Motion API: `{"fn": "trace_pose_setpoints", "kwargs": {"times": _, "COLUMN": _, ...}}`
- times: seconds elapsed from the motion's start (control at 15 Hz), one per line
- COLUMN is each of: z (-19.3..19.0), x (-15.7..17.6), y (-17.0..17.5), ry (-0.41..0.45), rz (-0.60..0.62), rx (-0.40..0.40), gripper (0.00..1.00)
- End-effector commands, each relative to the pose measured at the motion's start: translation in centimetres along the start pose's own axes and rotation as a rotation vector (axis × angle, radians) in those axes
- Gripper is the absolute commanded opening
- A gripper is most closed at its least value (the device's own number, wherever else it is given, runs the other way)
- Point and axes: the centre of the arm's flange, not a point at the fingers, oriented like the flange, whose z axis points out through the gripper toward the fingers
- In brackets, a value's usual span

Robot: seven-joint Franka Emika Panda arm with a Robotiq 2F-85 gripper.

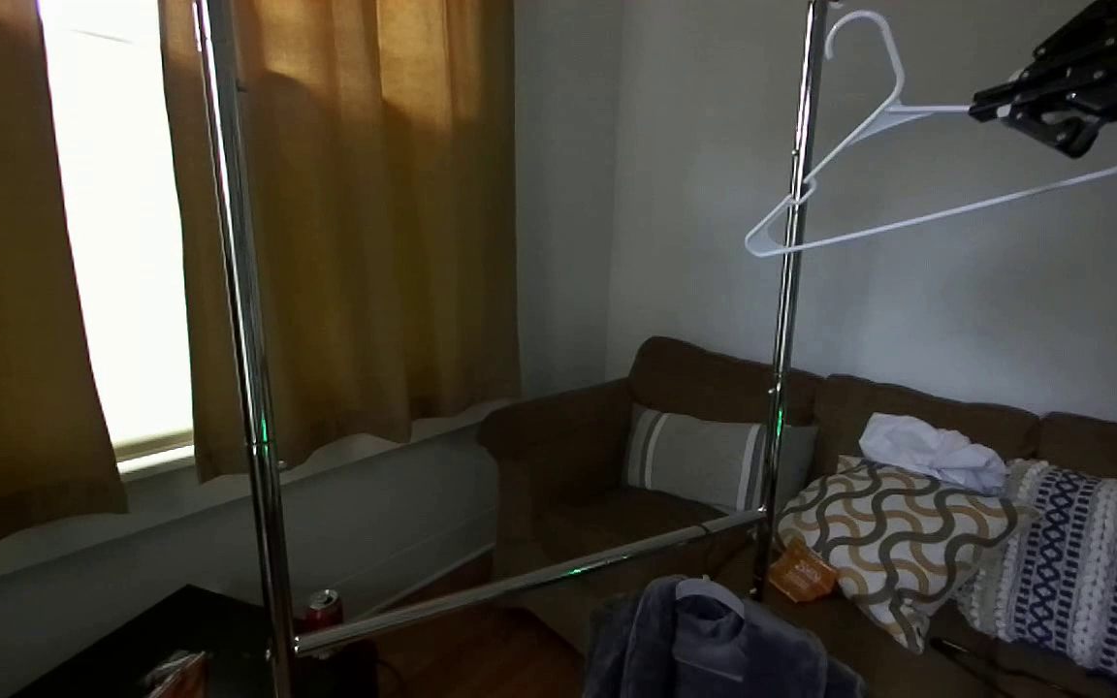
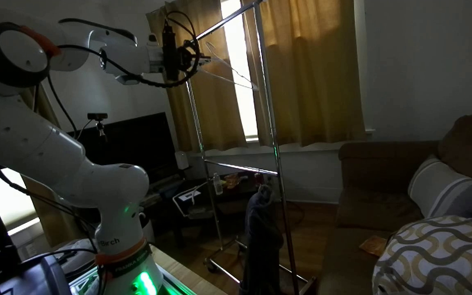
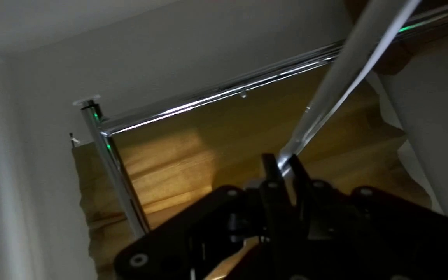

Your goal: Place the white clothes hanger on the top rail

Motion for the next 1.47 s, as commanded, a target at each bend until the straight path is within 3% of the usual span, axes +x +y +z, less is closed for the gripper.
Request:
{"fn": "trace_pose_setpoints", "kwargs": {"times": 0.0, "z": 0.3, "x": 0.0, "y": 4.0, "ry": 0.033, "rz": 0.031, "rx": -0.055, "gripper": 0.02}}
{"fn": "trace_pose_setpoints", "kwargs": {"times": 0.27, "z": 2.2, "x": 0.6, "y": 6.4, "ry": 0.043, "rz": 0.084, "rx": -0.102, "gripper": 0.02}}
{"fn": "trace_pose_setpoints", "kwargs": {"times": 0.73, "z": 6.6, "x": 3.6, "y": 8.2, "ry": 0.05, "rz": 0.1, "rx": -0.114, "gripper": 0.02}}
{"fn": "trace_pose_setpoints", "kwargs": {"times": 1.0, "z": 7.6, "x": 5.1, "y": 8.8, "ry": 0.146, "rz": 0.081, "rx": -0.111, "gripper": 0.02}}
{"fn": "trace_pose_setpoints", "kwargs": {"times": 1.4, "z": 7.6, "x": 6.2, "y": 10.3, "ry": 0.204, "rz": 0.08, "rx": -0.159, "gripper": 0.02}}
